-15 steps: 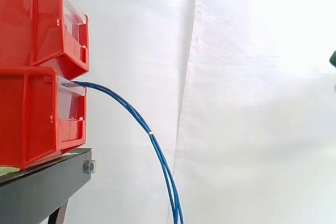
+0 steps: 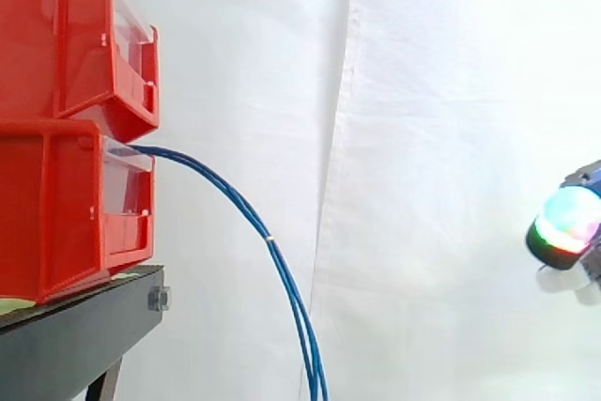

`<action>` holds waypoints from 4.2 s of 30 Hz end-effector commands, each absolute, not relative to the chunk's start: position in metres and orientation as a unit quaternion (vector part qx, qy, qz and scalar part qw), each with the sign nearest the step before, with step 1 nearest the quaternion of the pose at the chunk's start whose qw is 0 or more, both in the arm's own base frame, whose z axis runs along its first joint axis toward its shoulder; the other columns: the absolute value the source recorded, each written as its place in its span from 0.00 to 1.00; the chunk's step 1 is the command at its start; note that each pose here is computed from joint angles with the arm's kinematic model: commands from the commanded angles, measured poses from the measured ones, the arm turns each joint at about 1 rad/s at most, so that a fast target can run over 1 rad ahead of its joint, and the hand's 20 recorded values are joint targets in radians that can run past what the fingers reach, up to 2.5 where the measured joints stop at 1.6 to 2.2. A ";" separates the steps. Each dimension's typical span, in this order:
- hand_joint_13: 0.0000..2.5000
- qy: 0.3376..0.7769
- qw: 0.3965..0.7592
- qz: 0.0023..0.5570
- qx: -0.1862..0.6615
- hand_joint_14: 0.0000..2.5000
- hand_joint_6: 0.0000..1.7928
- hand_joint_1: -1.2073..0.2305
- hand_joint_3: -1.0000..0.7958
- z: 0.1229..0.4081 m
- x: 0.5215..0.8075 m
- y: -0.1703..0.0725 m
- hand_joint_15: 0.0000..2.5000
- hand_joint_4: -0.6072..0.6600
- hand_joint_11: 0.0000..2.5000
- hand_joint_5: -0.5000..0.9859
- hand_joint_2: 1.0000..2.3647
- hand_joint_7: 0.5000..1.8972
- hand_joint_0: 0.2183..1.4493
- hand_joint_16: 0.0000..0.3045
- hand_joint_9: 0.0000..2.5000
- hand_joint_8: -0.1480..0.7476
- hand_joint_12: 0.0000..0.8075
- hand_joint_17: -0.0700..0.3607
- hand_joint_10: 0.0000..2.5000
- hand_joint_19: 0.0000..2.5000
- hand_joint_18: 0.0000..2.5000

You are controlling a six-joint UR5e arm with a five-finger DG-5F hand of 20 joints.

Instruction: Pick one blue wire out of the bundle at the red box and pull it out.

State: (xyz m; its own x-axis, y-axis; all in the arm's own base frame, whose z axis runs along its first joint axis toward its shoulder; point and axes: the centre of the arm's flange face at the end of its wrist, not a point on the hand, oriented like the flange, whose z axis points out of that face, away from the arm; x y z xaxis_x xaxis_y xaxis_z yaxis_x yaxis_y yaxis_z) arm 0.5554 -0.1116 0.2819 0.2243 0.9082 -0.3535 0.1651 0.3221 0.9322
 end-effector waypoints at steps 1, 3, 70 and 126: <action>0.07 0.525 0.619 0.325 0.485 0.00 0.28 0.35 0.28 0.268 0.577 -0.104 0.04 0.70 0.06 0.24 0.00 0.29 0.26 0.21 0.22 0.45 0.44 0.50 0.00 0.11 0.01; 0.07 0.526 0.617 0.328 0.484 0.00 0.28 0.35 0.28 0.257 0.591 -0.099 0.04 0.70 0.06 0.24 0.00 0.29 0.26 0.21 0.22 0.45 0.44 0.50 0.00 0.11 0.01; 0.11 0.479 0.601 0.402 0.498 0.00 0.28 0.41 0.35 0.209 0.777 -0.066 0.06 0.81 0.08 0.26 0.01 0.33 0.30 0.20 0.28 0.46 0.44 0.47 0.00 0.13 0.05; 0.13 0.507 0.599 0.389 0.482 0.00 0.30 0.40 0.39 0.207 0.775 -0.062 0.07 0.71 0.13 0.27 0.01 0.50 0.32 0.19 0.29 0.47 0.45 0.47 0.01 0.15 0.08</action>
